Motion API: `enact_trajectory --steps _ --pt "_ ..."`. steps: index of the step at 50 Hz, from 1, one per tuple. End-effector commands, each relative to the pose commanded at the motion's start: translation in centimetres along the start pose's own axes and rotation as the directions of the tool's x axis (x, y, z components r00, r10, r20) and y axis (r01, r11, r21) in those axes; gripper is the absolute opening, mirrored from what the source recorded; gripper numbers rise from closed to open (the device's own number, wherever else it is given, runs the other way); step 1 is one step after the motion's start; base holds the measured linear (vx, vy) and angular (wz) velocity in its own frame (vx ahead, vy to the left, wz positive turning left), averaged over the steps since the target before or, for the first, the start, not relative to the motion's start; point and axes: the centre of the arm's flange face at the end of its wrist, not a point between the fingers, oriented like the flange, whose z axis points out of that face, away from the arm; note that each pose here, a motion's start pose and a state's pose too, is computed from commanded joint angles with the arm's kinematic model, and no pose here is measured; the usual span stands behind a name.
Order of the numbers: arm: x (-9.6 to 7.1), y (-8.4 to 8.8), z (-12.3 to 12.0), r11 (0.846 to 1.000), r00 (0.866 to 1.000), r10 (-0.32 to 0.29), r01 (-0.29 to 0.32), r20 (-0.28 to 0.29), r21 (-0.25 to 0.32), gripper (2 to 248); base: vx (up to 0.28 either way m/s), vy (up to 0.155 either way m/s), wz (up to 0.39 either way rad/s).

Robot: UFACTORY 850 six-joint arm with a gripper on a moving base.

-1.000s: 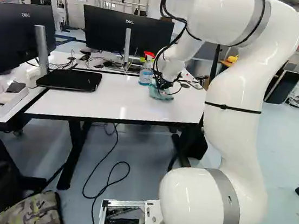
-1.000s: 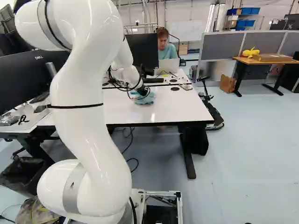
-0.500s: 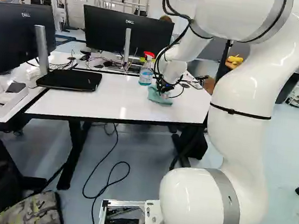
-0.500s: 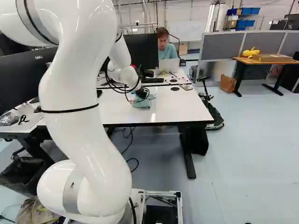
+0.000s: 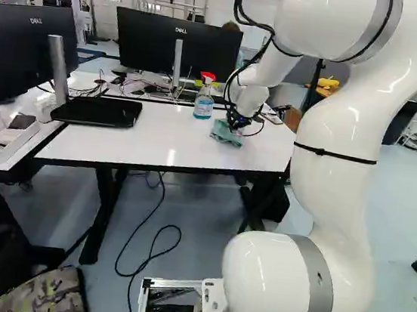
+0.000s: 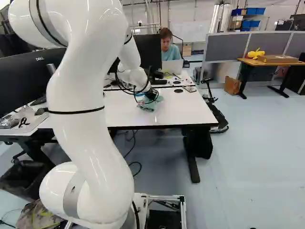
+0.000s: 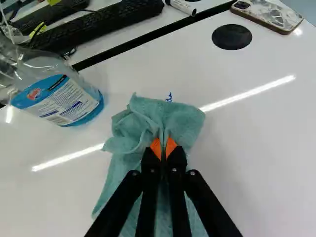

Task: Clean the table with the green towel

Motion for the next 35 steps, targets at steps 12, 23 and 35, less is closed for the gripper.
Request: enact_trajectory --steps 12,23,35 --pt "1.5 1.6 1.1 1.000 1.000 0.024 -0.024 -0.014 -0.019 31 0.000 0.000 0.000" --pt "2.8 3.0 2.2 0.998 0.999 0.044 -0.045 -0.029 -0.034 31 0.000 0.000 0.000" --pt "4.1 2.6 3.6 0.999 0.998 0.043 -0.044 -0.042 -0.029 31 0.000 0.000 0.000"
